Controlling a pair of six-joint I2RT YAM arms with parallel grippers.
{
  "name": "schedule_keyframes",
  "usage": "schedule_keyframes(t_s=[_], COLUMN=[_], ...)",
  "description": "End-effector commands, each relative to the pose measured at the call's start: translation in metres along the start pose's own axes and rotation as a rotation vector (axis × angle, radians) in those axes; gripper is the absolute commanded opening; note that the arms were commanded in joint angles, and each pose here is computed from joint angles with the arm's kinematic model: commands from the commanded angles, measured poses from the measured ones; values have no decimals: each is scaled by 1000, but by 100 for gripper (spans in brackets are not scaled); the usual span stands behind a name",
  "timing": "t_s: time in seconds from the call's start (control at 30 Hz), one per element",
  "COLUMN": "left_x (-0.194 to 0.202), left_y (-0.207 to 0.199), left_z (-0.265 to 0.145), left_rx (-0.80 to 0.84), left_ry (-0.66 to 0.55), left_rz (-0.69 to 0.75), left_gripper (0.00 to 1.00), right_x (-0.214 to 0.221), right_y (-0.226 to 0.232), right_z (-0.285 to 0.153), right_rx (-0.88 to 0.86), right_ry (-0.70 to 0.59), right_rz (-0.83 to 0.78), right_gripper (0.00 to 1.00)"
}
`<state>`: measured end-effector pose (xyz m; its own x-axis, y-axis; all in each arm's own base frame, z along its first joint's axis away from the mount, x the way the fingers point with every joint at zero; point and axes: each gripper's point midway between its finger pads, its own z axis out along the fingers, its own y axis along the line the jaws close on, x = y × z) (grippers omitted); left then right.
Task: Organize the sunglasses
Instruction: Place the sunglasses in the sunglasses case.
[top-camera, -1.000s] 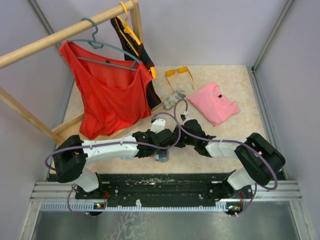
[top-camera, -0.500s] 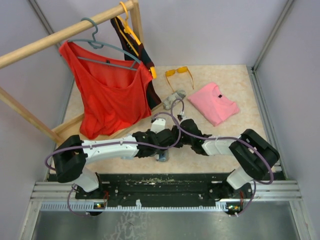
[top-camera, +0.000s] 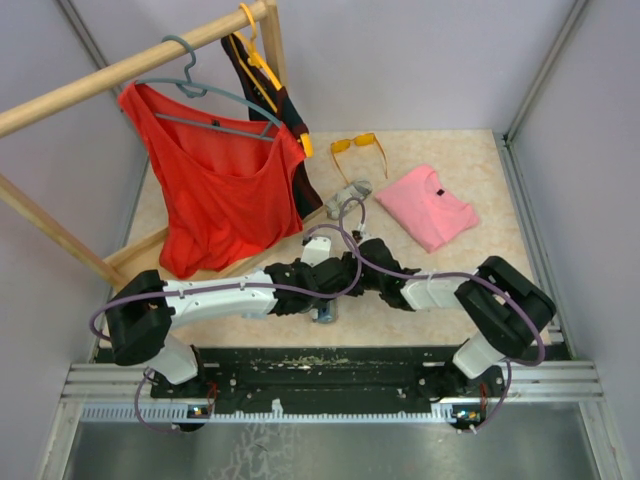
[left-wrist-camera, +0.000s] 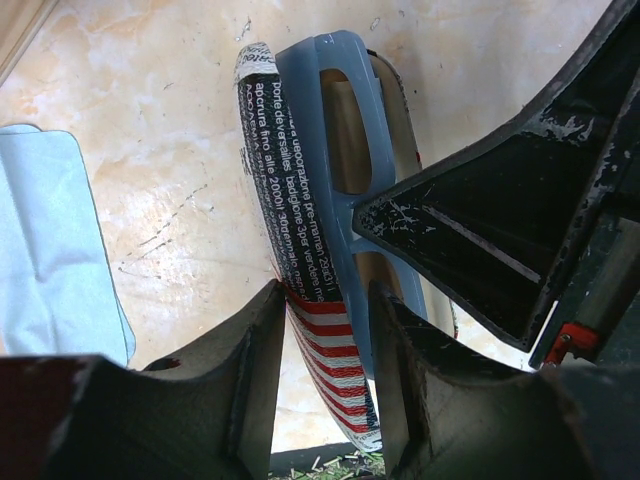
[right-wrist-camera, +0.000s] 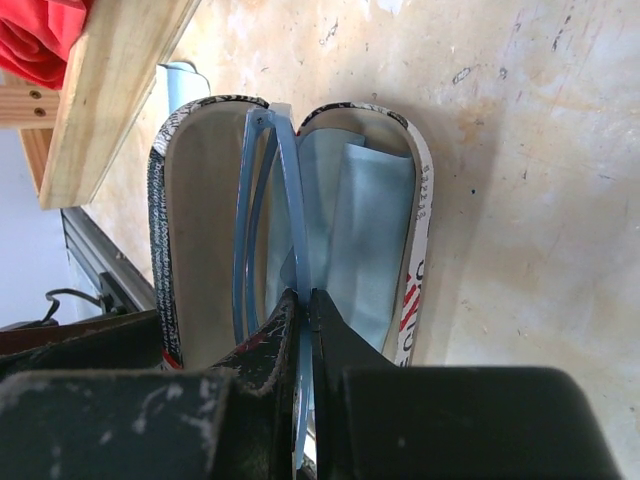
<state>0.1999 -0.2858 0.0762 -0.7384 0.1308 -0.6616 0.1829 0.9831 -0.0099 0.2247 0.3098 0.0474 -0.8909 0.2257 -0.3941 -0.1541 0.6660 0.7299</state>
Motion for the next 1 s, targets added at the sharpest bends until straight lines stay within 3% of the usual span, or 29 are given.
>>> schedule_keyframes(t_s=[0.0, 0.2, 0.53, 0.97], left_x=[-8, -8, -8, -9], left_y=[-3, -3, -2, -1], left_z=[-7, -7, -8, -9], left_rx=[26, 27, 24, 20], left_ry=[-29, -27, -28, -31], left_rz=[-18, -17, -19, -21], left_gripper=[45, 45, 45, 45], right_x=[-11, -8, -12, -21], right_y=[16, 12, 14, 18], right_z=[6, 7, 2, -9], right_rx=[-27, -11, 7, 38], right_ry=[-29, -18, -32, -60], right_rz=[-28, -35, -58, -92], right_gripper=[0, 0, 14, 23])
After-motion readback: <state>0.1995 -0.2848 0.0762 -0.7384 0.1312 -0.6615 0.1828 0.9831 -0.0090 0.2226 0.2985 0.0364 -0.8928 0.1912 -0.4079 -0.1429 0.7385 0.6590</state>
